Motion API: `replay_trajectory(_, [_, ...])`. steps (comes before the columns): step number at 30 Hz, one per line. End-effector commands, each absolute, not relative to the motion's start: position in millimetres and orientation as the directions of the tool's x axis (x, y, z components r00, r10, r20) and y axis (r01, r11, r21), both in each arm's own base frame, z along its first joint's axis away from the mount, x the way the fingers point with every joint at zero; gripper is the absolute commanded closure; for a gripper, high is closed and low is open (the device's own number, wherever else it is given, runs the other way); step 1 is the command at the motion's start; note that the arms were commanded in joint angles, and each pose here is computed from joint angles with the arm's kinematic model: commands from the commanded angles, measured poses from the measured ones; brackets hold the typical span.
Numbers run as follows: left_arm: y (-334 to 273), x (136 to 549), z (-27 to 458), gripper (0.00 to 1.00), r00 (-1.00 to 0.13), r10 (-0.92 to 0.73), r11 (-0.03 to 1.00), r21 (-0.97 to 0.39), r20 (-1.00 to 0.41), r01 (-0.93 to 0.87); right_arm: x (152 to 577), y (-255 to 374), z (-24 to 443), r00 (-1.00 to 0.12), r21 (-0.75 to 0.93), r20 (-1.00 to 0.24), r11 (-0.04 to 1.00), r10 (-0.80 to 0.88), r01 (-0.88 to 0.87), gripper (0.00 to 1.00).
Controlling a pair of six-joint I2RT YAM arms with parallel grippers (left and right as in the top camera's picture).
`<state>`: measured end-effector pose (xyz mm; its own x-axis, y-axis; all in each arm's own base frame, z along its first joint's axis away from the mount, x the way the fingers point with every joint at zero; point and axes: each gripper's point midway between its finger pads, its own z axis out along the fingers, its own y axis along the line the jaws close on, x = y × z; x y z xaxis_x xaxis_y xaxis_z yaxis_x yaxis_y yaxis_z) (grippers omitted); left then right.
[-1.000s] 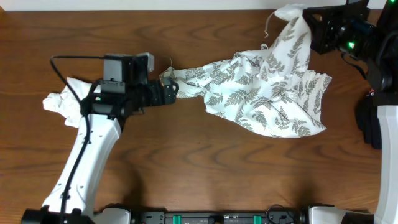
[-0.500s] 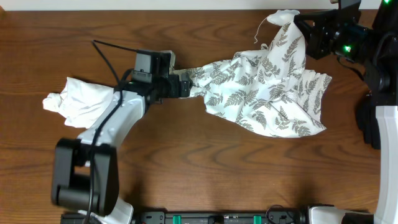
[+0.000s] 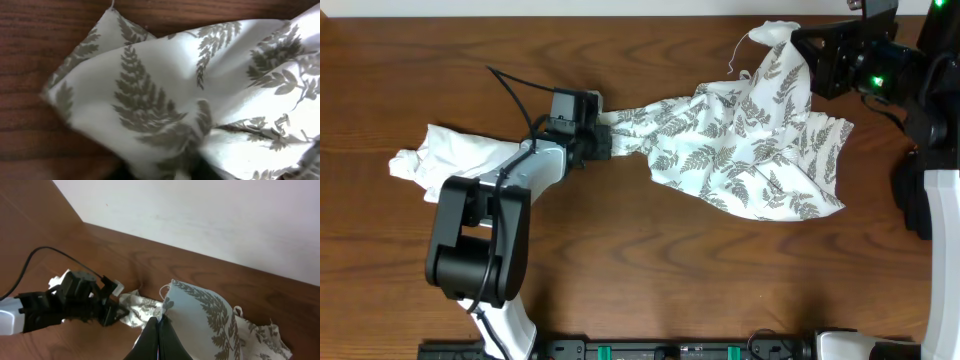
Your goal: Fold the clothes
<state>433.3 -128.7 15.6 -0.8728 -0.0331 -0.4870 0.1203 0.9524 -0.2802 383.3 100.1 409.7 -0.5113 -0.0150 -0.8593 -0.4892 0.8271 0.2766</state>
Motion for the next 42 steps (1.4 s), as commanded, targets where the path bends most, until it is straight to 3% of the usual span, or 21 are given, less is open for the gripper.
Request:
replay_trajectory(1, [-129.5,438.9,23.7,0.94,-0.862,-0.036,0.952,-0.280,-0.505,0.125,379.2,106.5,410.6,-0.506,0.271,-0.862,0.814,-0.033,-0.514,0.99])
replay_trajectory(5, [-118.5,444.5,78.2,0.94,-0.830,-0.060,0.955,-0.274,-0.554,0.113,386.6,88.2,401.1,-0.526,0.224,-0.850,0.880,-0.035,-0.420,0.99])
replay_trajectory(9, [-80.2,444.3,190.4,0.94,-0.730,-0.096,0.979,-0.197,-0.676,0.053,398.3,41.4,387.3,-0.556,0.100,-0.831,0.979,-0.016,-0.177,0.99])
replay_trajectory(14, [-27.5,409.0,344.1,0.94,-0.498,-0.108,0.994,-0.105,-0.860,-0.033,401.3,-20.6,386.3,-0.547,-0.016,-0.834,0.989,0.067,0.145,0.99])
replay_trajectory(19, [4.1,354.6,442.4,0.94,-0.283,-0.128,0.989,-0.103,-0.950,-0.102,407.3,-50.6,392.7,-0.508,-0.044,-0.856,0.967,0.092,0.250,0.99])
replay_trajectory(23, [16.4,325.8,462.0,0.94,-0.232,-0.130,0.985,-0.098,-0.964,-0.145,414.4,-68.1,395.7,-0.470,-0.006,-0.871,0.952,0.145,0.306,0.99])
replay_trajectory(25, [11.1,318.5,457.7,0.94,-0.257,-0.131,0.988,-0.104,-0.958,-0.118,419.6,-58.2,393.4,-0.474,0.049,-0.865,0.968,0.164,0.245,0.99])
replay_trajectory(28, [-5.6,317.3,433.3,0.93,-0.362,-0.129,0.992,-0.124,-0.923,-0.037,424.4,-33.2,390.3,-0.498,0.093,-0.857,0.990,0.134,0.107,0.99])
replay_trajectory(31, [-19.2,326.1,392.8,0.83,-0.511,-0.126,0.988,-0.152,-0.850,0.011,427.0,-25.5,387.4,-0.508,0.109,-0.852,0.992,0.128,0.066,0.99])
replay_trajectory(32, [-24.2,330.3,378.1,0.75,-0.559,-0.124,0.986,-0.167,-0.820,0.026,427.7,-24.6,385.5,-0.513,0.112,-0.849,0.992,0.128,0.062,0.97])
replay_trajectory(33, [-30.7,336.0,359.2,0.68,-0.617,-0.122,0.981,-0.189,-0.777,0.044,427.1,-23.6,383.1,-0.522,0.115,-0.843,0.992,0.129,0.059,0.91])
replay_trajectory(34, [-36.3,340.7,342.7,0.62,-0.665,-0.119,0.976,-0.208,-0.737,0.056,425.7,-22.8,380.5,-0.533,0.117,-0.836,0.991,0.130,0.057,0.77])
replay_trajectory(35, [-42.4,345.4,325.2,0.57,-0.711,-0.115,0.971,-0.229,-0.694,0.066,424.1,-21.2,377.3,-0.546,0.123,-0.828,0.991,0.131,0.051,0.55])
replay_trajectory(36, [-50.2,351.3,304.1,0.53,-0.761,-0.107,0.965,-0.252,-0.640,0.076,421.9,-18.0,373.6,-0.562,0.133,-0.817,0.990,0.132,0.039,0.38])
replay_trajectory(39, [-71.9,368.7,247.2,0.45,-0.862,-0.078,0.948,-0.306,-0.500,0.092,413.2,-13.3,362.1,-0.611,0.150,-0.780,0.988,0.137,0.030,0.04])
replay_trajectory(42, [-91.9,384.9,192.7,0.42,-0.929,-0.060,0.937,-0.342,-0.365,0.073,402.8,-12.4,349.3,-0.661,0.173,-0.732,0.983,0.167,0.058,0.01])
